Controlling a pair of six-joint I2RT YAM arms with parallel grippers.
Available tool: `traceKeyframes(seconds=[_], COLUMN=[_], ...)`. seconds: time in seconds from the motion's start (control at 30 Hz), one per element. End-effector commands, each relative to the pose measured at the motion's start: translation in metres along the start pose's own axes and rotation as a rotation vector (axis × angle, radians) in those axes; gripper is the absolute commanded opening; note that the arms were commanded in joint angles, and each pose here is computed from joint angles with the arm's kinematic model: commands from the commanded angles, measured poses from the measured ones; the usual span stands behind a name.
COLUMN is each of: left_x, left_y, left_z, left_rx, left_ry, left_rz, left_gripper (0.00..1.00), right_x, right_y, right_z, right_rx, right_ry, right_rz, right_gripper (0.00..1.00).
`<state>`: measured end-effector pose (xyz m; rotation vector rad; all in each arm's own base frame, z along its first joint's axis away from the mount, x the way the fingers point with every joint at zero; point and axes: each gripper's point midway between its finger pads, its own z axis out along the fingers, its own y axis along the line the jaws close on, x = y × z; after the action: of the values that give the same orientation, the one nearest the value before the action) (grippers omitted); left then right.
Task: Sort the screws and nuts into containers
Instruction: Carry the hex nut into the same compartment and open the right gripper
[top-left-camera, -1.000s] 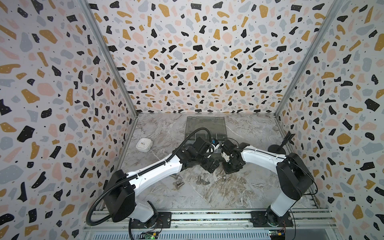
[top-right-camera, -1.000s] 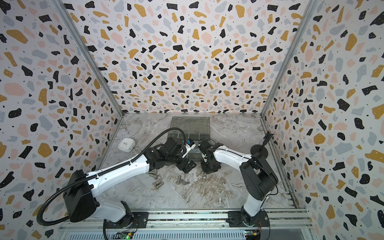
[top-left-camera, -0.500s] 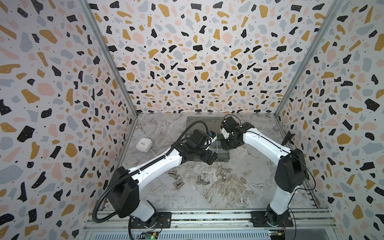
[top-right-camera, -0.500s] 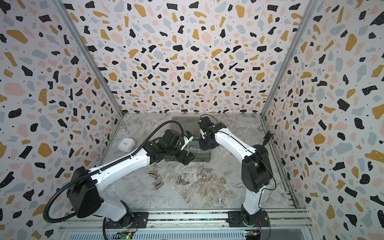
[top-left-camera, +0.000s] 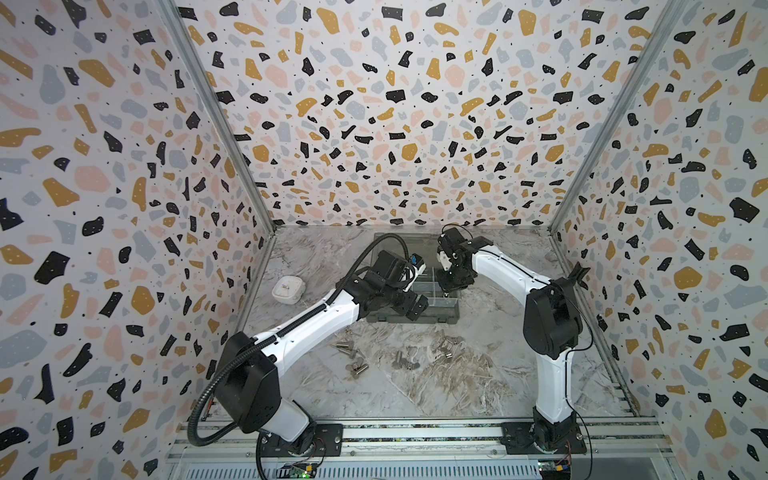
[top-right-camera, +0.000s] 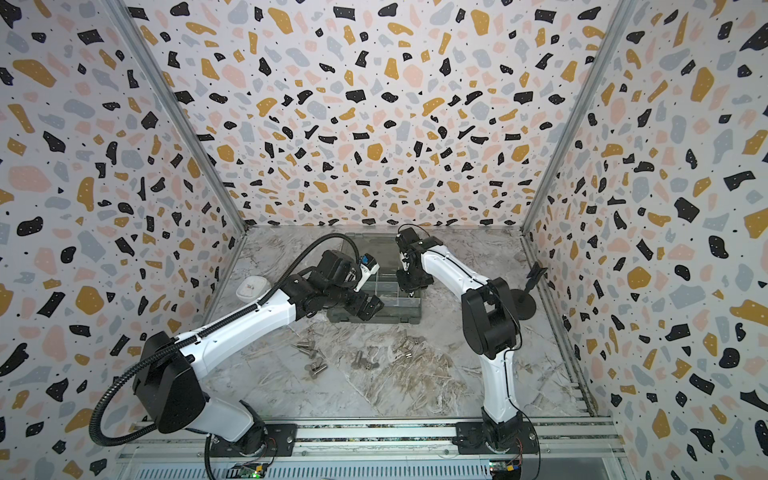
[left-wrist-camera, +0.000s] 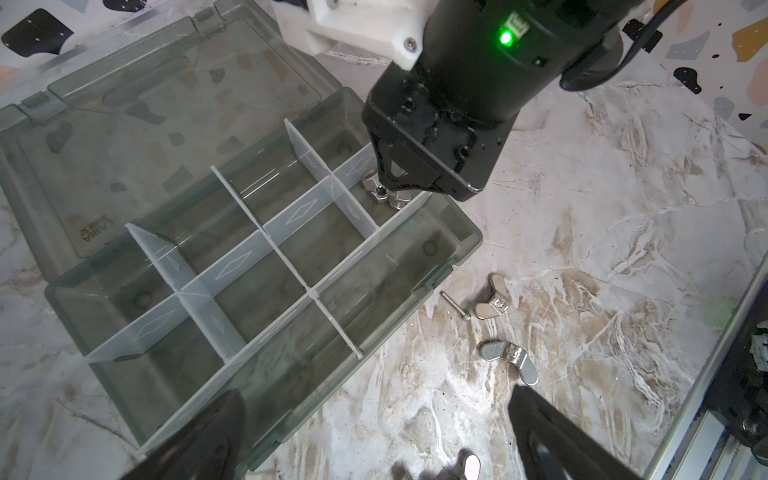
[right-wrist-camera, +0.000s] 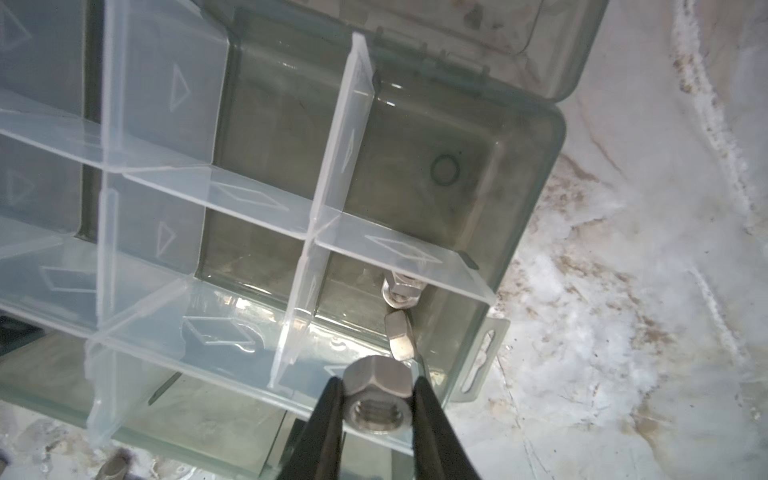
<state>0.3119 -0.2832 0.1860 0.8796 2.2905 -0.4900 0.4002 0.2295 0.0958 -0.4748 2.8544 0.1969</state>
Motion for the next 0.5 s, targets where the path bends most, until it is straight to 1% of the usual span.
traceKeyframes(seconds=[0.0, 0.1, 0.17, 0.37, 0.47], left_x=[-0.007, -0.006, -0.004, -0.001, -0.001], left_y=[0.003, 0.006, 0.006, 0.008, 0.01], left_z=[-0.006, -0.007, -0.007, -0.011, -0.014], left_rx=[0.007, 0.004, 0.004, -0.007, -0.02], left_ry=[-0.021, -0.021, -0.019, -0.03, -0.049], left_rz=[0.012, 0.006, 0.004, -0.016, -0.043], left_gripper=[0.99, 1.0, 1.0, 1.0, 0.99], right_x=[-0.005, -0.005, -0.005, -0.001, 0.003], right_y=[0.001, 0.002, 0.003, 0.009, 0.016], right_z=[-0.012, -0.016, -0.021, -0.04, -0.053], right_rx=[-0.02, -0.03, -0.037, -0.064, -0.081], right_ry=[-0.006, -0.014, -0.024, -0.05, -0.072], right_rz=[-0.004, -0.004, -0.003, -0.012, -0.03], right_gripper=[0.33, 0.43, 0.48, 0.53, 0.58])
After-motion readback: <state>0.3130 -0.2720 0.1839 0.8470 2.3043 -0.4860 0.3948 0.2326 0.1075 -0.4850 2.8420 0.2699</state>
